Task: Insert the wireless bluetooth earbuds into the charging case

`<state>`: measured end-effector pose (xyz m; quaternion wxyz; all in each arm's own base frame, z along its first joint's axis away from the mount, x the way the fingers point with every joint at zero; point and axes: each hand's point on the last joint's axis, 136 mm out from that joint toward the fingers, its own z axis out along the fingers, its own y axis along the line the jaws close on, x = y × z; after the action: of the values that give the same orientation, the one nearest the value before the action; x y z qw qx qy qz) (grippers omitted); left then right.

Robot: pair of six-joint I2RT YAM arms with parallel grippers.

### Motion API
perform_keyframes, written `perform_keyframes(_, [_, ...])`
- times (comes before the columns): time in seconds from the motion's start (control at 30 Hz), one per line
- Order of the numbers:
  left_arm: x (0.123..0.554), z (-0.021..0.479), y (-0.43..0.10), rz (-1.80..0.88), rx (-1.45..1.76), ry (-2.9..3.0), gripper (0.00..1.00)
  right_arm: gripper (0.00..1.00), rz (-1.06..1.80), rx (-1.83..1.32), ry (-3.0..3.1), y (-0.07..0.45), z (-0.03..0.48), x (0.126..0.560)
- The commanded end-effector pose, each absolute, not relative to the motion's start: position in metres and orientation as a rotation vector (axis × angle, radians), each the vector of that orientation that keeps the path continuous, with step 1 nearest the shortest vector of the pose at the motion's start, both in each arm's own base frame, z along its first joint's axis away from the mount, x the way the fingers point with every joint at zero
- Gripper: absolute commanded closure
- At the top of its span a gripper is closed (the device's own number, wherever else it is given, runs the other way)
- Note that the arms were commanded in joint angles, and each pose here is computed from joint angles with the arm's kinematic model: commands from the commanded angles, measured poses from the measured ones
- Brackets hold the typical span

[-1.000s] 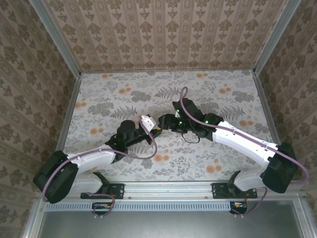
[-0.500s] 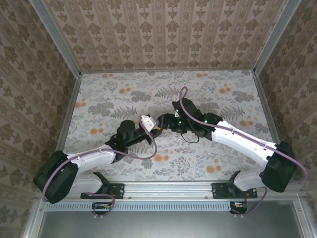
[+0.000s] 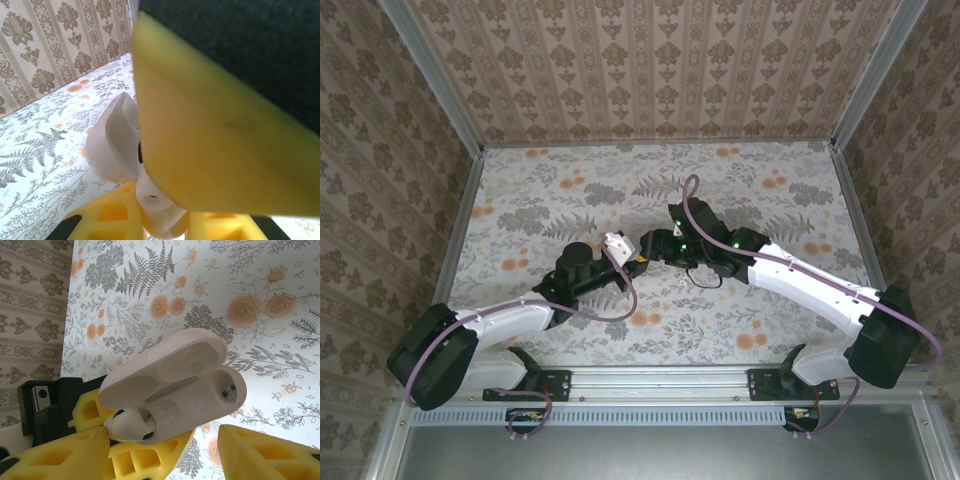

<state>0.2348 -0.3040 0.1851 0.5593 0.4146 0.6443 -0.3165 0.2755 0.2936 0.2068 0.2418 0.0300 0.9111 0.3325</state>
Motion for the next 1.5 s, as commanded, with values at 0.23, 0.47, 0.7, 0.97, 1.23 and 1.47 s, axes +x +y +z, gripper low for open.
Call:
perform_keyframes(0.23, [0.235, 0.203, -0.304, -0.767, 0.940, 1.472, 0.85, 0.45, 0.859, 0.066, 2.477, 0.279, 0.210, 0.273])
perform_keyframes(0.47, [0.232, 0.200, -0.304, -0.810, 0.943, 1.490, 0.85, 0.48, 0.935, -0.013, 2.408, 0.280, 0.227, 0.266])
perform_keyframes(0.7, [0.226, 0.197, -0.303, -0.855, 0.949, 1.499, 0.85, 0.55, 1.045, -0.022, 2.376, 0.279, 0.234, 0.263])
perform_keyframes(0.97, [0.220, 0.201, -0.304, -0.926, 0.962, 1.481, 0.85, 0.66, 1.097, -0.267, 2.285, 0.297, 0.246, 0.260])
perform_keyframes(1.23, [0.205, 0.207, -0.312, -1.050, 1.036, 1.443, 0.84, 0.72, 0.885, -0.733, 1.979, 0.284, 0.254, 0.249])
perform_keyframes(1.47, [0.194, 0.207, -0.317, -1.113, 1.096, 1.415, 0.84, 0.72, 0.848, -0.930, 1.722, 0.266, 0.265, 0.242])
